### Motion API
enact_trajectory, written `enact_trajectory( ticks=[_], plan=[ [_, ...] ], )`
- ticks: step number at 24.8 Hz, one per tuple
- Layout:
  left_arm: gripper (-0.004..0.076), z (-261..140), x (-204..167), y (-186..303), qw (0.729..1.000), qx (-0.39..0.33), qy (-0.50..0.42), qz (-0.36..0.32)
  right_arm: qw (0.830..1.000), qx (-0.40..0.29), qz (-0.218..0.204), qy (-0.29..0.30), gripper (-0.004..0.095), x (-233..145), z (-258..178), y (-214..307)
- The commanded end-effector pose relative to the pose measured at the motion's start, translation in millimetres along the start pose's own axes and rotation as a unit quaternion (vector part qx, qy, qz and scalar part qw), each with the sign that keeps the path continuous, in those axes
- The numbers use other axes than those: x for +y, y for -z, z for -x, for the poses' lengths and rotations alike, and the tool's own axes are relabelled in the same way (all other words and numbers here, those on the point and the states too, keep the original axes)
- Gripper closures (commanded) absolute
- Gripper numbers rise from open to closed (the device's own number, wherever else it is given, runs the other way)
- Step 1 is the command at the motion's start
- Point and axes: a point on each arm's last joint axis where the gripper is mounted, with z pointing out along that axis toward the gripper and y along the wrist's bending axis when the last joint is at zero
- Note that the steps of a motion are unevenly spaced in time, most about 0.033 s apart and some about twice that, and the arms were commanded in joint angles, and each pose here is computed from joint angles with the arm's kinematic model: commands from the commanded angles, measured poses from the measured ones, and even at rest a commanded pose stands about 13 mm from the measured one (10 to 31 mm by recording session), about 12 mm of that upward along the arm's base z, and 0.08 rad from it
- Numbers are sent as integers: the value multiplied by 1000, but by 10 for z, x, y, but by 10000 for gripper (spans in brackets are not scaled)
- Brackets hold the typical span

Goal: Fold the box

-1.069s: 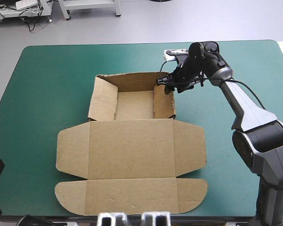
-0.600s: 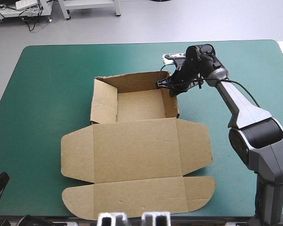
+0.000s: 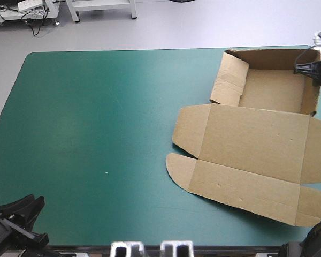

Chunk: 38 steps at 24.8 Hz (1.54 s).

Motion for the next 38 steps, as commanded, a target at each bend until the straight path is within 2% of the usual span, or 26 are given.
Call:
enact_trajectory(
  ticks=[1,3,5,7,8,10,12,16,21,23,27,30,34,36,38],
  plan=[
    [561,-129,22,-224,998,70,6,5,998,41,-41,-23,927,-424,-213,-51],
    [563,-233,41,-355,995,99,13,9,995,90,-37,-14,922,-535,-383,-328],
    [578,-306,56,-437,993,118,14,12,992,119,-29,7,850,-533,-494,-534],
    [583,-345,68,-479,992,128,14,16,989,146,-19,13,701,-535,-543,-686],
    [591,-363,71,-498,991,133,14,16,986,165,-11,10,586,-533,-571,-781],
    [594,-379,74,-515,990,137,14,17,986,165,6,0,454,-506,-571,-828],
    [594,-378,90,-514,990,136,10,25,988,154,15,-5,427,-485,-536,-781],
    [594,-374,126,-513,990,134,1,44,993,116,-5,9,428,-495,-444,-493],
    [594,-373,138,-512,990,134,-2,50,998,34,-51,23,427,-497,-340,185],
    [594,-371,156,-510,989,133,-11,59,998,-5,-57,14,428,-458,-341,484],
    [594,-366,189,-507,988,132,-19,76,998,-57,-2,-15,448,-294,-379,835],
    [594,-388,193,-527,987,138,-20,77,993,-94,68,-14,600,-84,-473,1093],
    [594,-498,224,-630,982,164,-29,84,990,-109,83,44,830,164,-792,1368],
    [594,-572,229,-693,979,182,-31,82,988,-106,93,58,889,278,-1014,1439],
    [594,-623,221,-734,978,193,-29,74,984,-113,104,86,901,382,-1237,1471]
  ],
)
